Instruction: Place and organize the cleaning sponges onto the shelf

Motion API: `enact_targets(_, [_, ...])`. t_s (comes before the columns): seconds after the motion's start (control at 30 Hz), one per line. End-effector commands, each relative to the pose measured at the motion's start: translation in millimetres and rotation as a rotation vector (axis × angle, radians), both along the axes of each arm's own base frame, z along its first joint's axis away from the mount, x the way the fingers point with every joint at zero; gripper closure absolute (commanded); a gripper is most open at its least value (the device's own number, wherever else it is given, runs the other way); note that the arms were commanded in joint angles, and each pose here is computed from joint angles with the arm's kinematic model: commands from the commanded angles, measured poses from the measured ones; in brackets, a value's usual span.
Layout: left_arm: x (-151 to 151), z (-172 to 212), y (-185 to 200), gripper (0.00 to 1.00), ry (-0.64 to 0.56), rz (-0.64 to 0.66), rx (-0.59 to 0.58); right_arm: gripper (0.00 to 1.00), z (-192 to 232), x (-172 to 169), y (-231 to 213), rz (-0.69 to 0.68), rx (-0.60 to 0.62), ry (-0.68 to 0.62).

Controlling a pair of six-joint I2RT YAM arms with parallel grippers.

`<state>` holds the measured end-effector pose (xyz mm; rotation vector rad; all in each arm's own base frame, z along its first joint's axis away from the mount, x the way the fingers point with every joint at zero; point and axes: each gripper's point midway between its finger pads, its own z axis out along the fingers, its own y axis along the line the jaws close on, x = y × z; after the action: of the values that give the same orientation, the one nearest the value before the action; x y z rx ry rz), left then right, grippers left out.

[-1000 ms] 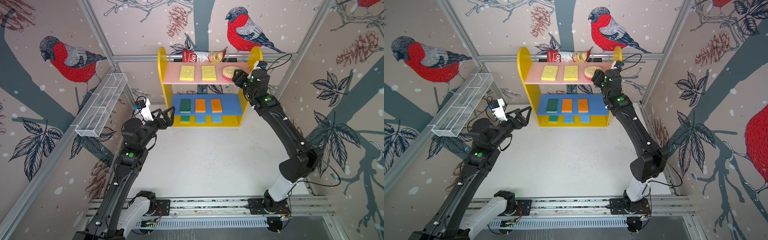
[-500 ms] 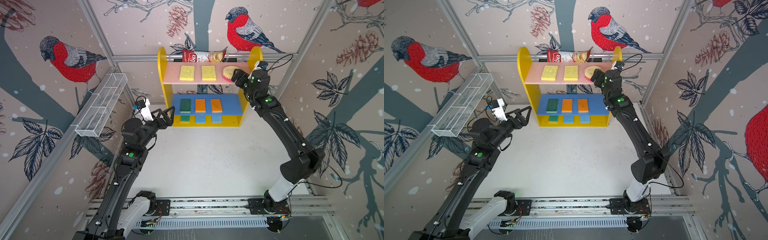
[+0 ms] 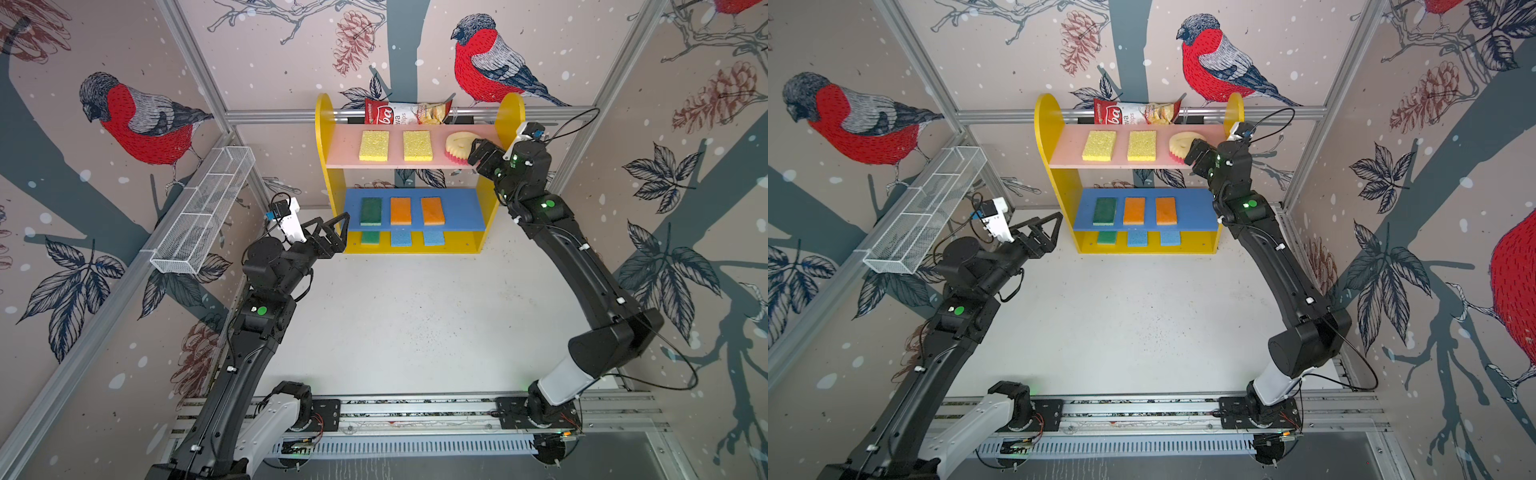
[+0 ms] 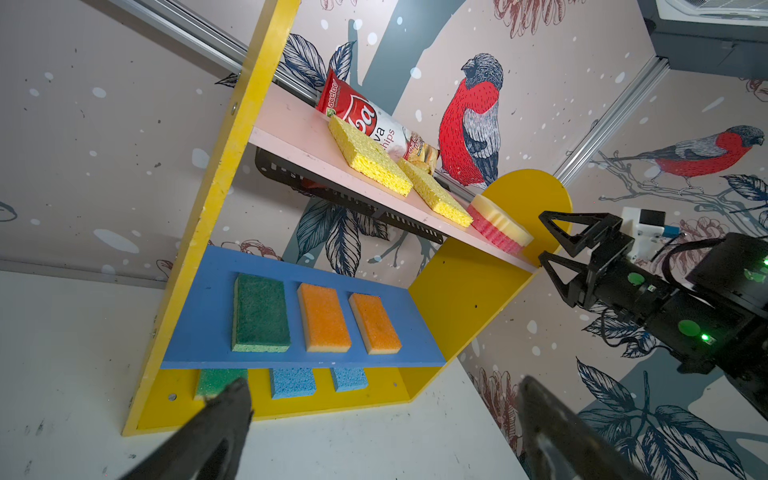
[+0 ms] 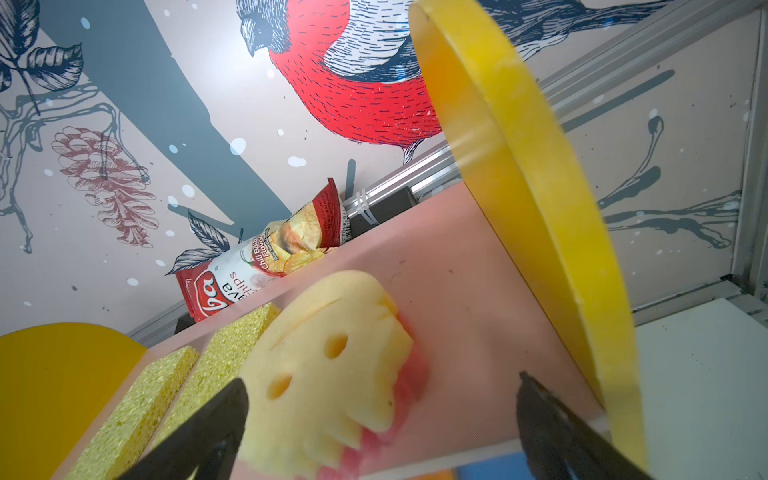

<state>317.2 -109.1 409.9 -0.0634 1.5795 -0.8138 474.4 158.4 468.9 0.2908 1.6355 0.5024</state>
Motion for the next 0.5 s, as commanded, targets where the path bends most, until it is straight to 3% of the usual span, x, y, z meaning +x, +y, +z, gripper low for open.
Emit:
enact_targets(0.0, [-1.1, 6.6, 0.1, 0.02, -0.035, -0.001, 0.01, 0.11, 7.3, -11.6, 3.3, 0.057, 0.037, -0.034])
enact_targets(0.07, [-0.9, 5.8, 0.3, 0.02, -0.034, 0.0, 0.012, 0.36, 3.0, -17.1, 4.0, 0.117, 0.089, -0.042])
enact_targets(0.13, [-1.0, 5.9, 0.3, 0.02, -0.035, 0.001, 0.012, 0.8, -0.7, -21.4, 2.7, 0.174, 0.163, -0.043])
enact_targets(0.2, [-1.2, 6.0, 0.4, 0.02, -0.035, 0.001, 0.012, 1.0, -5.0, -21.7, 2.6, 0.205, 0.191, -0.027])
enact_targets(0.47, [-1.9, 4.6, 0.4, 0.02, -0.032, 0.0, 0.01, 1.0, -9.1, -17.4, 22.6, 0.324, 0.188, 0.004])
